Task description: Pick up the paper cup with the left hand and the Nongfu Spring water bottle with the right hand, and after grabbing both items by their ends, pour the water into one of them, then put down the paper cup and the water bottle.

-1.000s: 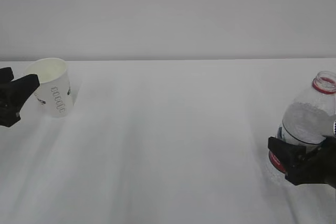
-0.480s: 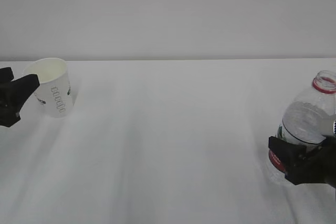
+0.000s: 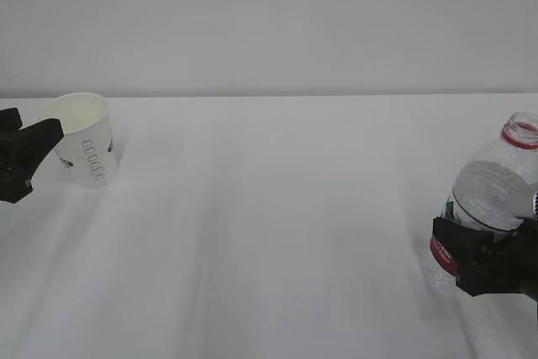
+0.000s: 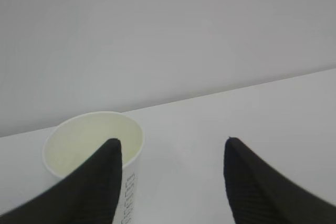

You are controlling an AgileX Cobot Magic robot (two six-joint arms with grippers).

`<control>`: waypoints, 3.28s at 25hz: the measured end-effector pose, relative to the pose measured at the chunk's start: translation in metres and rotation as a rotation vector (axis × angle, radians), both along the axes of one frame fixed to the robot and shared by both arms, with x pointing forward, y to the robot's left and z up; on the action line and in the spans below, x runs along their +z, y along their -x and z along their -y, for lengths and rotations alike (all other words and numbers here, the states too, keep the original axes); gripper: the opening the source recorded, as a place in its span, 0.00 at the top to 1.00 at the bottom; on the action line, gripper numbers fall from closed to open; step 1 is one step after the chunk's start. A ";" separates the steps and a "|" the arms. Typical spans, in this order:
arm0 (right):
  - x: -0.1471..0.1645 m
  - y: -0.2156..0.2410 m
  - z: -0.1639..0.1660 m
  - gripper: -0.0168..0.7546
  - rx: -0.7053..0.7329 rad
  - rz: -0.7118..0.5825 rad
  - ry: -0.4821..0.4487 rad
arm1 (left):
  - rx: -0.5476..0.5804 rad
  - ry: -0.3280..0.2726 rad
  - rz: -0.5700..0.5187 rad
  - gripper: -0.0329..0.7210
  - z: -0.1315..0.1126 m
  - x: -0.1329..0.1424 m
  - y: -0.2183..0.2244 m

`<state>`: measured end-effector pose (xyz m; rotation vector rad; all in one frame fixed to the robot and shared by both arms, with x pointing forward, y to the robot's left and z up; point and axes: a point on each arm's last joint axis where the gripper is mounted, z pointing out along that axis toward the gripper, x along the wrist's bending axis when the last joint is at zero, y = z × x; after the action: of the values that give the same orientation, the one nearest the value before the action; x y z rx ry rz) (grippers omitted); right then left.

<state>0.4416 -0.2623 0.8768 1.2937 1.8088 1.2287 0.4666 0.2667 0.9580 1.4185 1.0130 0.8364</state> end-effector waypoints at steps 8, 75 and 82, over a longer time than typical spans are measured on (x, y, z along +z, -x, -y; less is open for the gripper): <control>0.000 0.000 0.000 0.37 0.003 0.000 0.000 | 0.000 0.002 -0.001 0.36 0.000 0.000 0.000; 0.026 -0.013 0.025 0.37 -0.315 0.051 -0.032 | 0.165 0.091 -0.198 0.18 -0.013 -0.057 -0.017; 0.027 -0.013 0.024 0.37 -0.312 0.054 -0.029 | 0.189 0.087 -0.298 0.11 -0.014 -0.083 -0.019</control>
<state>0.4547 -0.2867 0.9034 1.4785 1.4875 1.1079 0.4857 0.2809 0.8747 1.4137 1.4122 0.7182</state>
